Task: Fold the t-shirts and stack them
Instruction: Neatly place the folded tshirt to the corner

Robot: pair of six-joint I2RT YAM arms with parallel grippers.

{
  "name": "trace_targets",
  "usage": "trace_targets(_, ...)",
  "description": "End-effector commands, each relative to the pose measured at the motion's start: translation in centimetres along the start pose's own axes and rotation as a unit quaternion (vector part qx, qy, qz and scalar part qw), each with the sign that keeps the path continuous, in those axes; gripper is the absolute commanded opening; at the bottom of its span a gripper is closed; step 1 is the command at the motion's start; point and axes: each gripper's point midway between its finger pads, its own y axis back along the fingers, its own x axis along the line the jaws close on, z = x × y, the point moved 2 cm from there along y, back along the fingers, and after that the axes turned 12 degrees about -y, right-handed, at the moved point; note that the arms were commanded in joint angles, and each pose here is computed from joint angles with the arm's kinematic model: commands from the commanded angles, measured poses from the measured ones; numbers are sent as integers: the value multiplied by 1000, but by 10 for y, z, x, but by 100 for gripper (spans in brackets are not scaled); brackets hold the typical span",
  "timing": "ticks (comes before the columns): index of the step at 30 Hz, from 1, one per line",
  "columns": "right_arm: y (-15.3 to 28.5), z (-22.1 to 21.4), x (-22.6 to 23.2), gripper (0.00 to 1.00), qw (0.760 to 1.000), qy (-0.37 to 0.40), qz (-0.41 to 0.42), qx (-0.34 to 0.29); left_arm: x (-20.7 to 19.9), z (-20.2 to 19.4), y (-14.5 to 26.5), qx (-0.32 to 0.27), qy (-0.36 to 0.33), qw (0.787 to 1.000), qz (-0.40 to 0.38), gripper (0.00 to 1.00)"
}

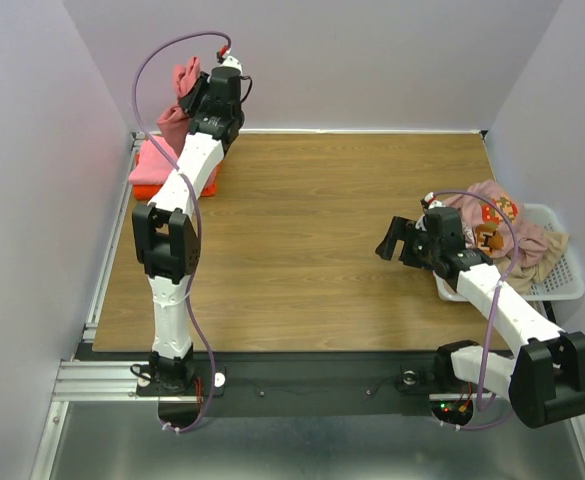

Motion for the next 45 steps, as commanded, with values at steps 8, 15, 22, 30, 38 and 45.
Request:
trace_targets(8,-2,10,-1,100,1000,-2,-8,-25,27,-7,-10,-11,23,999,23,0)
trace_targets(15,-6,11,-6,100,999,-3,-22,-25,18,-26,-43,7,18,1000,25,0)
trace_targets(22,-7,13,-9,100,999,1,-31,-29,7,-47,-76,11,15,1000,14,0)
trace_targets(30,-8,18,-12,100,998,-2,-46,-39,3,-66,-101,40,45,998,22,98)
trace_targets(38,-9,17,-13,100,998,-2,-48,-37,37,-62,-86,23,134,991,3,98)
trace_targets(45,-2,18,-5,100,999,-3,-26,-43,49,-16,-37,-69,271,953,-116,98)
